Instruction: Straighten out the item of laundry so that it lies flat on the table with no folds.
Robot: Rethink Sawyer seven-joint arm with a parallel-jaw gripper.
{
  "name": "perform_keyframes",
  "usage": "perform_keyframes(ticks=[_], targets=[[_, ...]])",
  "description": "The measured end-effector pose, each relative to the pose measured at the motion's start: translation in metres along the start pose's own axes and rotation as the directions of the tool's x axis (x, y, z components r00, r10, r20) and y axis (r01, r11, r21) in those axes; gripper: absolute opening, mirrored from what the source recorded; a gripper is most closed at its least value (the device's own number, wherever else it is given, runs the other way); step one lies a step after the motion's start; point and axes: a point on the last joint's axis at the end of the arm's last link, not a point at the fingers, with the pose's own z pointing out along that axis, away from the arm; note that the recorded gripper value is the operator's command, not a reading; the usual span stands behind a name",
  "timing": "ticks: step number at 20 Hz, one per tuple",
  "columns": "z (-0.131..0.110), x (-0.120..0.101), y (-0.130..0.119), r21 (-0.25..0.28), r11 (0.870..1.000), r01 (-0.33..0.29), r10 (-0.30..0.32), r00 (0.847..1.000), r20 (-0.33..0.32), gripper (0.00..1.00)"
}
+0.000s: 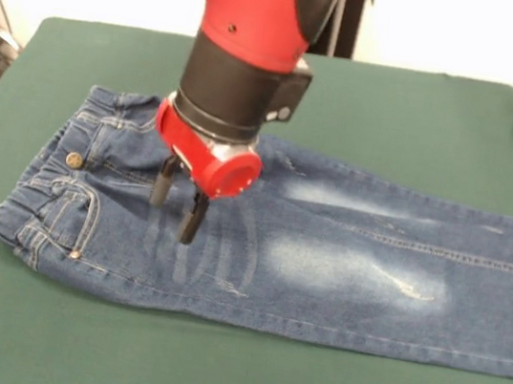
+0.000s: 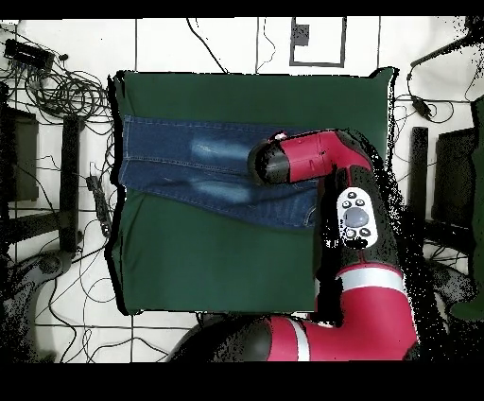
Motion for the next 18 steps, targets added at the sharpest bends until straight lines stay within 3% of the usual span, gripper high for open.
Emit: perform_keyframes(ticks=[8, 18], targets=[[-0.024, -0.021, -0.003, -0.007, 0.999, -0.035, 0.035, 0.999, 0.025, 1.00], [-0.008, -0.004, -0.047, 0.089, 0.996, -0.019, 0.019, 1.000, 0.004, 1.00]])
